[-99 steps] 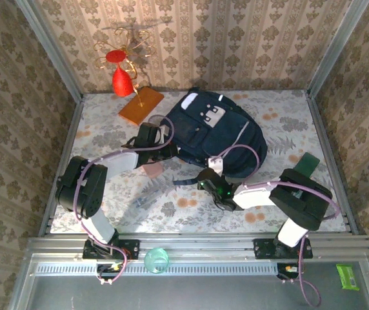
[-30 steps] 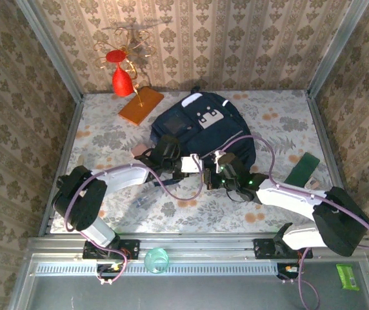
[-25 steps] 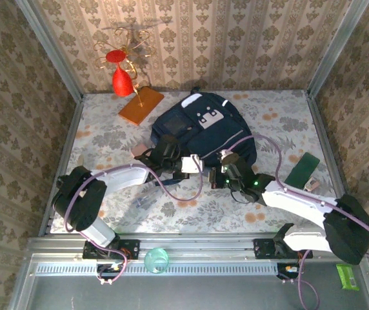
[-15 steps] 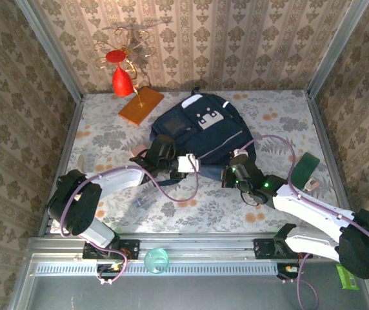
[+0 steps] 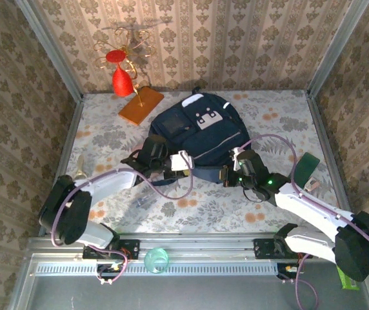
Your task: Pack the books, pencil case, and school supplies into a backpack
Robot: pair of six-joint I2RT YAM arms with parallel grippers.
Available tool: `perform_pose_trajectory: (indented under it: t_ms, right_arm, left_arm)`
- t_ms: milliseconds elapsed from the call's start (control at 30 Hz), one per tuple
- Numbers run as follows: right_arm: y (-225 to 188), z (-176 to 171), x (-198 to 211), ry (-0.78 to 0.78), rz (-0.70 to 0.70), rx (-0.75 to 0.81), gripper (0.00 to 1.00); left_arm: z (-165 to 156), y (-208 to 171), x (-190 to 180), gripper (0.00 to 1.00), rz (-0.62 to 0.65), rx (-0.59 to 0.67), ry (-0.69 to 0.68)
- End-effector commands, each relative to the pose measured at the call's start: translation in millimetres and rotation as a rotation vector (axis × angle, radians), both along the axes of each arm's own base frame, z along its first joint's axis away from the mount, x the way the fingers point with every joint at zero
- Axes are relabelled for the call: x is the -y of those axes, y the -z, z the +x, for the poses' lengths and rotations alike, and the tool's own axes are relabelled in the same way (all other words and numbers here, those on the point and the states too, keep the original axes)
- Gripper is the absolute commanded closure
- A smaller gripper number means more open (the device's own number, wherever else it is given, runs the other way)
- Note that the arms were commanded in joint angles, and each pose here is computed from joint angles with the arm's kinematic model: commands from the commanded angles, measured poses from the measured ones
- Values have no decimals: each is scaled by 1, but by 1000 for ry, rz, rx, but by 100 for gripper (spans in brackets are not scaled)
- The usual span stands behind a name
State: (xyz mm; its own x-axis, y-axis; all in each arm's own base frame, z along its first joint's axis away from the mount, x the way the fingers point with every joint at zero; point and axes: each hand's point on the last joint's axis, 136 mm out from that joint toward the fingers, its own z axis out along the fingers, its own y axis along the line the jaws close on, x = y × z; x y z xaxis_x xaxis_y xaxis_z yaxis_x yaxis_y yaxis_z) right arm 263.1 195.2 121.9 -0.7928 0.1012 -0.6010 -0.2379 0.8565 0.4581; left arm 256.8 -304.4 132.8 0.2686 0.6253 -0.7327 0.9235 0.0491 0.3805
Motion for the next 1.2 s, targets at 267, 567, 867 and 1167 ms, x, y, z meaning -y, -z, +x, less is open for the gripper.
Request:
perform_pose_trajectory:
  t_ms: [267,567,867,1167]
  right_arm:
    - [-37,-7,-49,-199,149,128,100]
    - [-30,-15,-50,-207,143,112,100]
    - [-2,-15,0,-57,-12,-18,100]
    - [16,-15,45,84,-89,-111,100]
  left_arm:
    - [-34,-15,49,40,-20,-60,119]
    - [-26,-2,58,66,17,-53,107]
    - [-20,3,30,99,52,-32,81]
    - [-16,5,3,99,53,-18,44]
